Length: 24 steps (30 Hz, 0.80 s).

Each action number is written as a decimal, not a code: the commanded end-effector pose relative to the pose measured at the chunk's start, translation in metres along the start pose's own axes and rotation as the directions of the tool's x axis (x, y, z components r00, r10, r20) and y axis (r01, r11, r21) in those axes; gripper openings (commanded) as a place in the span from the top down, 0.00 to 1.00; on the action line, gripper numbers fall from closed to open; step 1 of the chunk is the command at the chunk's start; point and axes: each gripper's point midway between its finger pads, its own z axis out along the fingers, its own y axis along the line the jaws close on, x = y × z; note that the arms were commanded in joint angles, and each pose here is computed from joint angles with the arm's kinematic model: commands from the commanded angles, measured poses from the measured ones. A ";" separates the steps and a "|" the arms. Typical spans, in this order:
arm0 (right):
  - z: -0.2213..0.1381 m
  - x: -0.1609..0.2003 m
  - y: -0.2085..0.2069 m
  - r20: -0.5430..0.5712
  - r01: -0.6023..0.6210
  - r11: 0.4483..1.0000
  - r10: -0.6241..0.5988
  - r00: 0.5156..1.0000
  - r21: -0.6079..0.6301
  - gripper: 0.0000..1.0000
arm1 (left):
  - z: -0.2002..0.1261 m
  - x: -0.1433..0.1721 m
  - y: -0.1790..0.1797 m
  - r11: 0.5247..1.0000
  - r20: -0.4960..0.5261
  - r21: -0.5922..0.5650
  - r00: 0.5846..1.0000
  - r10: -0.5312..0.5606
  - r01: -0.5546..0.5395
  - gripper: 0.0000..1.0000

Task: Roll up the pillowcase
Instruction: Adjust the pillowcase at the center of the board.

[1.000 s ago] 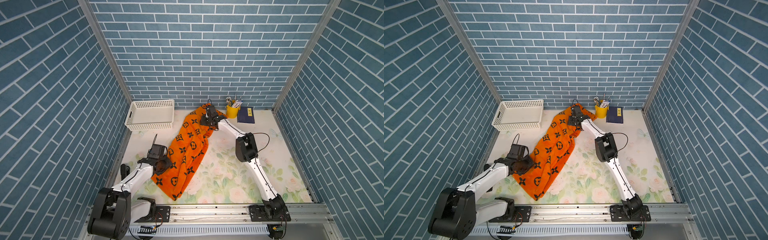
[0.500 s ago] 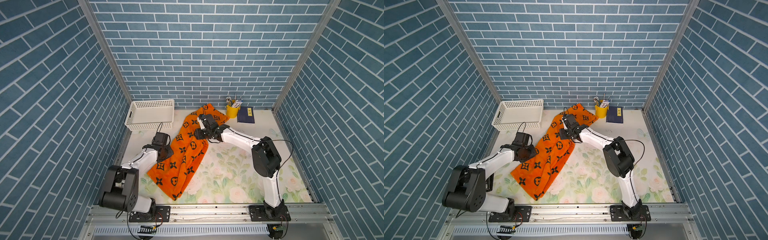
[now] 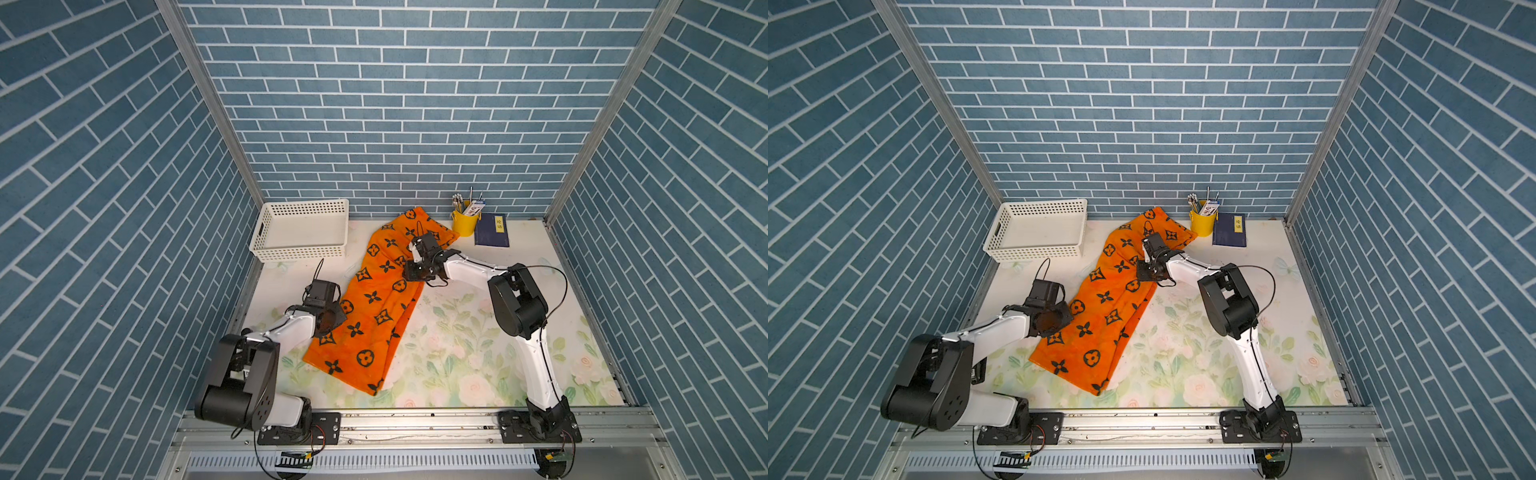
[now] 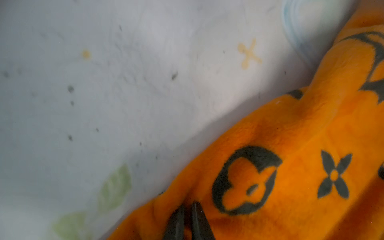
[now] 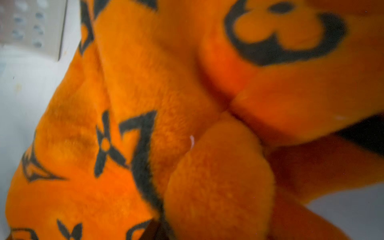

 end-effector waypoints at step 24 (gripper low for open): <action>-0.106 -0.031 0.003 0.247 0.220 0.975 -0.204 0.948 -0.042 0.29 | -0.046 0.053 -0.038 0.987 -0.123 0.044 0.979 0.160 -0.156 0.34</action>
